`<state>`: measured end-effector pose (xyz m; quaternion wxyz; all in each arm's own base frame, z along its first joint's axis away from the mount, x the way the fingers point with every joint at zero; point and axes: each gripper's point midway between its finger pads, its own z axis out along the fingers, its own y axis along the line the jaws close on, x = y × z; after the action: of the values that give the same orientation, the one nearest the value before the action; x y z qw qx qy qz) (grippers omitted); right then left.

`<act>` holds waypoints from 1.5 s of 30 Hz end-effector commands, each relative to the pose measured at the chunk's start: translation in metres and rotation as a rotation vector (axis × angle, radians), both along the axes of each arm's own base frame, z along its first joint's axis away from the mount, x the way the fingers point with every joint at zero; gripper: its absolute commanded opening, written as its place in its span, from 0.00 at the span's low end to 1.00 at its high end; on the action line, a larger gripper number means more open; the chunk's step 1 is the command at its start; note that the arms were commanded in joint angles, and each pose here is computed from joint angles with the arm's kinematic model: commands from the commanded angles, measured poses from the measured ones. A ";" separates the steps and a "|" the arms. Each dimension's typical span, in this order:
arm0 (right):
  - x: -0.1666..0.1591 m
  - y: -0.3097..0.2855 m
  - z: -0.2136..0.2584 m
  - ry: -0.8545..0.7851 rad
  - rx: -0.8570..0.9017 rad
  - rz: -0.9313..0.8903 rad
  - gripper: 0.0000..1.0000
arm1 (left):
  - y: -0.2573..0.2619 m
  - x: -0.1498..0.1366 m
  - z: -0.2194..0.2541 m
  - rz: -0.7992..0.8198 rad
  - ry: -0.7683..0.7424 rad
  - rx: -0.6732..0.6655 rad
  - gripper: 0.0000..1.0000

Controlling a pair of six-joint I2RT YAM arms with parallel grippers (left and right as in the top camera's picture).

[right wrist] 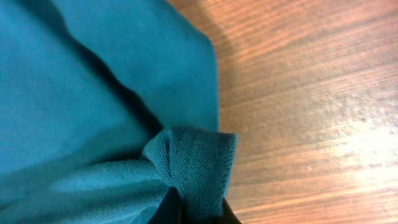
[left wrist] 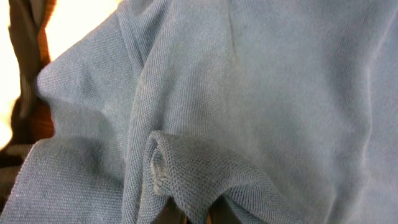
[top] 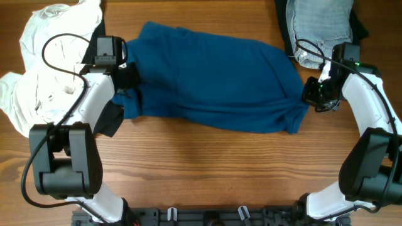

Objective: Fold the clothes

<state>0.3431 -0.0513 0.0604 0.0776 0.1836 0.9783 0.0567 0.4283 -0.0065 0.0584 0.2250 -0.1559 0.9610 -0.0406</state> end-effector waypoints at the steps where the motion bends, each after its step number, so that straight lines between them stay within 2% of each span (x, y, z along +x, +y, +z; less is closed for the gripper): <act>1: 0.006 0.007 0.000 -0.029 0.029 0.053 0.04 | 0.008 0.001 -0.003 0.027 -0.002 0.022 0.04; 13: 0.013 0.007 0.003 -0.061 0.029 0.057 0.04 | 0.003 -0.001 0.010 0.007 -0.020 0.001 0.04; 18: 0.008 0.020 0.044 -0.145 0.076 0.073 0.04 | 0.003 -0.022 0.054 0.005 -0.022 0.002 0.04; 22: -0.019 0.025 0.090 -0.197 0.066 0.069 0.05 | -0.005 -0.057 0.104 -0.016 -0.018 -0.038 0.04; 26: -0.068 0.020 0.125 -0.193 -0.012 0.016 0.04 | -0.008 -0.115 0.142 -0.023 0.017 -0.063 0.04; 35: -0.160 0.035 0.172 -0.221 -0.025 -0.048 0.04 | -0.022 -0.217 0.196 -0.031 0.025 -0.154 0.04; 38: -0.174 0.038 0.194 -0.265 -0.031 -0.055 0.04 | -0.020 -0.239 0.219 -0.029 0.005 -0.141 0.04; 41: -0.185 0.032 0.220 -0.317 -0.085 -0.071 0.04 | -0.002 -0.258 0.245 0.016 -0.035 -0.049 0.04; 45: -0.184 0.030 0.238 -0.371 -0.107 -0.064 0.04 | 0.011 -0.271 0.265 0.051 -0.096 0.015 0.04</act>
<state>0.1592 -0.0148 0.2853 0.2448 0.1916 0.9490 0.0526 0.1650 -0.0123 0.3022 0.2256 -0.1603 0.9583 -0.0715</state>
